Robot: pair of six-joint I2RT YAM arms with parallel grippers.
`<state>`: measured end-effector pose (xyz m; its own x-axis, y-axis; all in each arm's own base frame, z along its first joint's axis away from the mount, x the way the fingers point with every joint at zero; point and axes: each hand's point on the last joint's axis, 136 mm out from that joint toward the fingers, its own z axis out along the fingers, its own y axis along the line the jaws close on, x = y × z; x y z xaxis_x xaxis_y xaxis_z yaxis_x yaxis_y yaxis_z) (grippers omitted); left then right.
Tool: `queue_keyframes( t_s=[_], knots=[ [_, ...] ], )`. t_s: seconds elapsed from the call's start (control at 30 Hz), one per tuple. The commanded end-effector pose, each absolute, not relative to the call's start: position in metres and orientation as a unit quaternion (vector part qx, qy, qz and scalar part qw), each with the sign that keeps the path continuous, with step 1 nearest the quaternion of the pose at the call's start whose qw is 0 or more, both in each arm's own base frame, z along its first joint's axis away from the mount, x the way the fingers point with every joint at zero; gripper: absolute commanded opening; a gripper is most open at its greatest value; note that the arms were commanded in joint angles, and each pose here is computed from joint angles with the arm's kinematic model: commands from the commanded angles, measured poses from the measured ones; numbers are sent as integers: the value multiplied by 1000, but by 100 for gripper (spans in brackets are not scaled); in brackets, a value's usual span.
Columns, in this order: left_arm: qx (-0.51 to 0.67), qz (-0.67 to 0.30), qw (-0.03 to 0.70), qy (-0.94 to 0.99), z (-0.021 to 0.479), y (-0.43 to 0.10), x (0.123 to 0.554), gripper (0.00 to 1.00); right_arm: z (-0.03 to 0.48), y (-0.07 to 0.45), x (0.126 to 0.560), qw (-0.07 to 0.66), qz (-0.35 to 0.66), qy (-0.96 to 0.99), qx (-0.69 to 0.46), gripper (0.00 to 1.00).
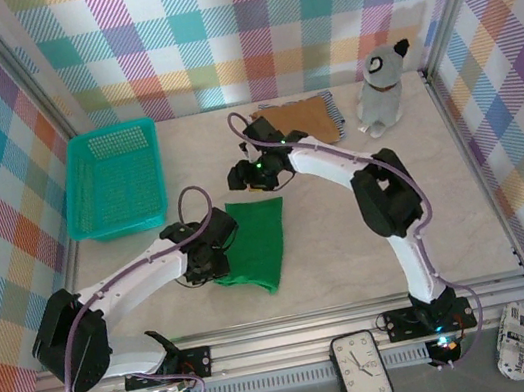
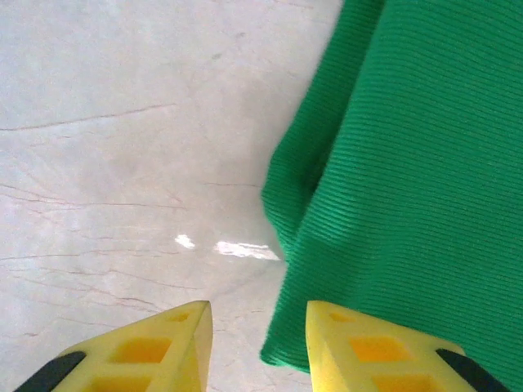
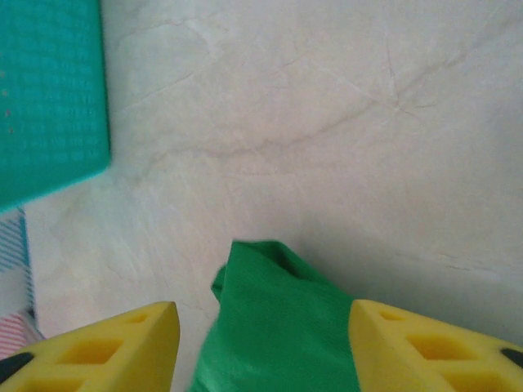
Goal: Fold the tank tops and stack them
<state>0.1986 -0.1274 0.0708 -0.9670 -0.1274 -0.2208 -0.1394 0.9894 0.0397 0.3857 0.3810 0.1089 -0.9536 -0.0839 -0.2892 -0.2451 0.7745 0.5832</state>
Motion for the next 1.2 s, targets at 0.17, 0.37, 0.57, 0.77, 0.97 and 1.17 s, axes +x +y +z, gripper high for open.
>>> queue_keyframes(
  t_s=[0.17, 0.37, 0.57, 0.77, 0.97, 1.17],
  knots=[
    [-4, -20, 115, 993, 71, -165, 210, 41, 91, 333, 355, 176, 203, 906, -326, 58],
    [27, 34, 59, 997, 31, -162, 209, 37, 58, 329, 360, 162, 178, 908, -344, 52],
    [50, 79, 69, 993, 28, -146, 223, 29, 36, 317, 351, 143, 167, 917, -332, 45],
    [104, 114, 75, 985, 31, -138, 251, 29, 14, 277, 321, 106, 137, 944, -280, 38],
    [174, 133, 62, 974, 22, -152, 287, 40, 18, 242, 268, 74, 153, 966, -197, 40],
    [239, 86, 92, 963, 33, -188, 322, 45, 37, 215, 245, 96, 156, 974, -131, 54]
  ],
)
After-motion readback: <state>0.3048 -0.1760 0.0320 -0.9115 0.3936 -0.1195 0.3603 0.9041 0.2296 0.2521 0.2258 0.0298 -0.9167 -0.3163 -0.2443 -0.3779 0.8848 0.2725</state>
